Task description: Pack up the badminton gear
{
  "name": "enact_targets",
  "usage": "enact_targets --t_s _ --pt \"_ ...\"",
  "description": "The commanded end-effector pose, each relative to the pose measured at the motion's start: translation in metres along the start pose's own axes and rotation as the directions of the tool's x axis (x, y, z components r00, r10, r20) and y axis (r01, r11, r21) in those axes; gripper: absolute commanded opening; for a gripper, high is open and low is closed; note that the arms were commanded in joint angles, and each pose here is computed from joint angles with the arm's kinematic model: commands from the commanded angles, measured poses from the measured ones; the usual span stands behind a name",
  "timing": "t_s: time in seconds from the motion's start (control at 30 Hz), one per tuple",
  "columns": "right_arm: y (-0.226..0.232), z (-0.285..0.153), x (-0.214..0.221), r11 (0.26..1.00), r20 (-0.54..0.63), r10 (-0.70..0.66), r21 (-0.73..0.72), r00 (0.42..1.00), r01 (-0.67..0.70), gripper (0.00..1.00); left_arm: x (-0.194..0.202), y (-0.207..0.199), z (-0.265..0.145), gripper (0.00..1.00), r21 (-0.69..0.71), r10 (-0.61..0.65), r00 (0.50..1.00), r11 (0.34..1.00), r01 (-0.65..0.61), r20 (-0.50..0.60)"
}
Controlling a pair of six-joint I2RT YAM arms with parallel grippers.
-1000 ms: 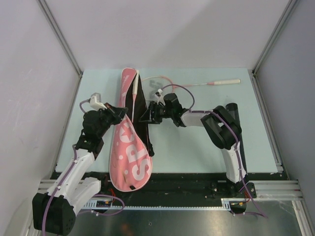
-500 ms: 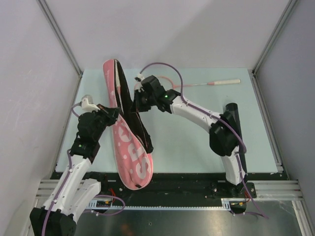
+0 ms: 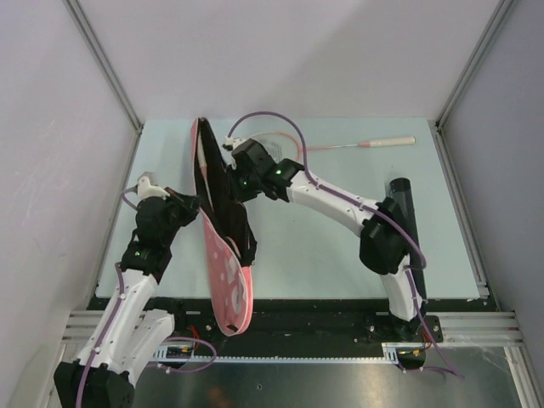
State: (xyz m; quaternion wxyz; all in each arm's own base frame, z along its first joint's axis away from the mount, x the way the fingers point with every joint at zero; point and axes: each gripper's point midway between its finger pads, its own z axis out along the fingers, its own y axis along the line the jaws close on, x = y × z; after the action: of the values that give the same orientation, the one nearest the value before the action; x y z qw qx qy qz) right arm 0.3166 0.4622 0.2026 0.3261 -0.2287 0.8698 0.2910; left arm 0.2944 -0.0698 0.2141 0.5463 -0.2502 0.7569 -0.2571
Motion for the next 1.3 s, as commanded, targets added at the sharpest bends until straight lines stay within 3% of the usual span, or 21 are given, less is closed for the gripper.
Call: enact_targets --t_s 0.0,0.13,0.17,0.2,0.37,0.53,0.57,0.7,0.83,0.9,1.03,1.07,1.1,1.13,1.17,1.23,1.27 --pt "-0.007 0.028 -0.008 0.998 0.047 -0.01 -0.059 0.999 0.013 0.0 -0.005 0.029 0.007 0.0 -0.098 0.016 1.0 0.995 -0.016 0.005" --pt "0.011 0.014 -0.024 0.985 0.069 0.045 -0.172 0.997 -0.033 0.0 0.0 0.023 0.009 0.02 -0.037 0.064 0.995 0.997 -0.067 -0.072" --pt "0.017 0.011 -0.029 0.98 0.078 0.052 -0.198 0.996 -0.035 0.0 0.001 0.026 0.011 0.07 -0.045 0.061 0.994 0.997 -0.065 -0.093" --pt "0.02 0.009 -0.03 0.979 0.083 0.056 -0.202 0.995 -0.038 0.0 0.005 0.026 0.013 0.23 -0.044 0.053 0.992 0.997 -0.058 -0.117" --pt "0.037 0.004 -0.04 0.981 0.127 0.037 -0.192 0.991 -0.012 0.0 0.026 0.031 0.023 0.53 -0.047 0.033 0.973 0.998 -0.045 -0.228" --pt "0.043 0.004 -0.044 0.99 0.134 -0.028 -0.132 0.991 0.046 0.0 0.023 0.016 0.02 0.74 0.008 0.041 0.969 0.999 -0.04 -0.244" --pt "0.044 0.005 -0.045 0.991 0.137 -0.039 -0.121 0.99 0.055 0.0 0.022 0.01 0.018 0.86 0.03 0.039 0.967 0.999 -0.033 -0.251" --pt "0.05 0.004 -0.059 0.991 0.167 -0.066 -0.1 0.984 0.083 0.0 0.015 -0.006 0.011 0.92 0.07 0.034 0.971 0.997 -0.018 -0.239" --pt "0.056 -0.003 -0.063 0.991 0.188 -0.097 -0.068 0.977 0.111 0.0 0.015 -0.007 0.011 0.85 0.05 0.045 0.97 0.998 -0.034 -0.237" --pt "0.055 -0.003 -0.067 0.991 0.202 -0.116 -0.047 0.972 0.128 0.0 0.017 0.0 0.013 0.6 0.018 0.043 0.968 0.999 -0.039 -0.246" --pt "0.05 0.005 -0.072 0.989 0.209 -0.138 -0.029 0.968 0.147 0.0 0.004 -0.001 0.011 0.25 0.008 0.076 0.977 0.997 -0.076 -0.197" --pt "0.043 0.007 -0.074 0.99 0.215 -0.134 -0.021 0.967 0.142 0.0 -0.004 -0.004 0.012 0.04 0.009 0.089 0.981 0.996 -0.089 -0.173" --pt "0.038 0.01 -0.08 0.993 0.235 -0.103 -0.026 0.967 0.112 0.01 -0.008 -0.003 0.013 0.0 -0.002 0.099 0.982 0.995 -0.1 -0.16" --pt "0.028 0.013 -0.083 0.997 0.24 -0.077 -0.004 0.968 0.08 0.14 -0.015 0.0 0.014 0.0 -0.03 0.105 0.985 0.993 -0.11 -0.134" --pt "0.006 0.015 -0.088 0.999 0.245 -0.05 0.029 0.968 0.044 0.5 -0.019 0.0 0.015 0.0 -0.044 0.098 0.987 0.994 -0.104 -0.124" --pt "-0.009 0.009 -0.094 0.999 0.245 -0.001 0.046 0.969 -0.01 0.75 -0.021 0.005 0.021 0.0 -0.085 0.076 0.99 0.993 -0.086 -0.121" --pt "-0.025 -0.003 -0.106 0.998 0.261 0.034 0.04 0.965 -0.046 0.79 -0.025 0.005 0.023 0.0 -0.099 0.065 0.992 0.992 -0.076 -0.11"
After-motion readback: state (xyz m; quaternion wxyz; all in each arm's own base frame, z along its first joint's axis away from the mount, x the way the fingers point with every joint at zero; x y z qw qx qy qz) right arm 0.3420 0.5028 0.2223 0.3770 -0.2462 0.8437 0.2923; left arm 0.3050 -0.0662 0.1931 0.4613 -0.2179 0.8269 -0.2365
